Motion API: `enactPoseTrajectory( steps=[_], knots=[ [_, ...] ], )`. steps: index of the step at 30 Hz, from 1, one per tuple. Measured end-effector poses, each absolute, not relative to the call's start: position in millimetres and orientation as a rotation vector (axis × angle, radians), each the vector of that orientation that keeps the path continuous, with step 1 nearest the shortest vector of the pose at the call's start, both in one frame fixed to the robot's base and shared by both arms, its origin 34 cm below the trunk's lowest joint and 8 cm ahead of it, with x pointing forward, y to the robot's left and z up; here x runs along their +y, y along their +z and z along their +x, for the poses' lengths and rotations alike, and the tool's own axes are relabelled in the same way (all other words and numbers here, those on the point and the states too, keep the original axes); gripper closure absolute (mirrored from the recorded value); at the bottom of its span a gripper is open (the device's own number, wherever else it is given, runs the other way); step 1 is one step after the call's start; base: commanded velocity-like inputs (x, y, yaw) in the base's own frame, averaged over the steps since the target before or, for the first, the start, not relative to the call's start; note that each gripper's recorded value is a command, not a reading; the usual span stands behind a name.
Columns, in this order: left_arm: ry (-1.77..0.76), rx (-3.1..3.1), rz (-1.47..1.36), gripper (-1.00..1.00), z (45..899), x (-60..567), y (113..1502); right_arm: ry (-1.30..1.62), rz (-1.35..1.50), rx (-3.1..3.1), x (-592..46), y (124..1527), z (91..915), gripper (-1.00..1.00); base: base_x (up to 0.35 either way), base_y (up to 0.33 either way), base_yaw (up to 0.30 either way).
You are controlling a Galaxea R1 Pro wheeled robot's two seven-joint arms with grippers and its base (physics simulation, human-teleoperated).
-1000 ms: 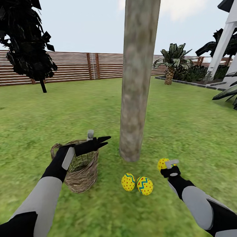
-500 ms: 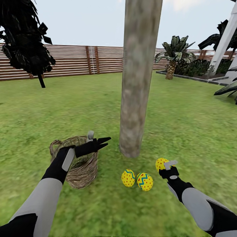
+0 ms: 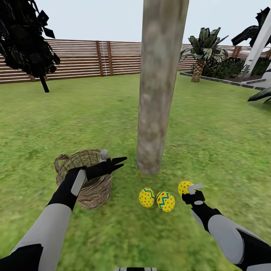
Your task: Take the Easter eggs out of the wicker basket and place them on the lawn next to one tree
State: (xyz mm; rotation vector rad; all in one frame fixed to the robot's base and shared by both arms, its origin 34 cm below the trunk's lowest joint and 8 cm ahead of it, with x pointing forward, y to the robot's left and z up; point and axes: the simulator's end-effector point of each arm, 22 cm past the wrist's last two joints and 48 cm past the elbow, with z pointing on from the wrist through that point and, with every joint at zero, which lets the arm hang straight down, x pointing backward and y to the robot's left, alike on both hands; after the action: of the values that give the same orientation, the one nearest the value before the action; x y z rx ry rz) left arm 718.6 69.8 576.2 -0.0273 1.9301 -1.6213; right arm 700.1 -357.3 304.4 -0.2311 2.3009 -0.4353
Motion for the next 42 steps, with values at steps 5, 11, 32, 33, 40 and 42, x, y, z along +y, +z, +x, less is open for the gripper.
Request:
enactPoseTrajectory(
  steps=[5,11,32,33,40,42],
  knots=[
    [-1.627,1.945,-0.044,-1.00,720.0,69.6,562.7,-0.435,-0.235,2.324,-357.6,290.9,695.4,1.00,0.000,0.000,0.000],
    [-1.645,1.958,-0.061,-1.00,720.4,63.5,548.1,-0.435,-0.240,2.348,-357.8,275.4,690.1,1.00,0.000,0.000,0.000],
    [-1.660,1.961,-0.073,-1.00,720.6,63.3,539.6,-0.434,-0.245,2.365,-357.6,264.6,685.6,1.00,0.143,0.000,0.000],
    [-1.659,1.961,-0.072,-1.00,720.6,63.3,539.7,-0.434,-0.245,2.365,-357.5,264.5,685.6,1.00,0.012,0.000,0.000],
    [-1.665,1.975,-0.090,-1.00,721.4,63.5,526.0,-0.434,-0.250,2.384,-357.5,251.9,680.9,1.00,0.001,0.000,0.000],
    [-1.668,1.981,-0.097,-1.00,721.5,63.3,520.6,-0.433,-0.253,2.392,-357.5,246.8,679.0,1.00,0.000,0.000,0.000]
  ],
)
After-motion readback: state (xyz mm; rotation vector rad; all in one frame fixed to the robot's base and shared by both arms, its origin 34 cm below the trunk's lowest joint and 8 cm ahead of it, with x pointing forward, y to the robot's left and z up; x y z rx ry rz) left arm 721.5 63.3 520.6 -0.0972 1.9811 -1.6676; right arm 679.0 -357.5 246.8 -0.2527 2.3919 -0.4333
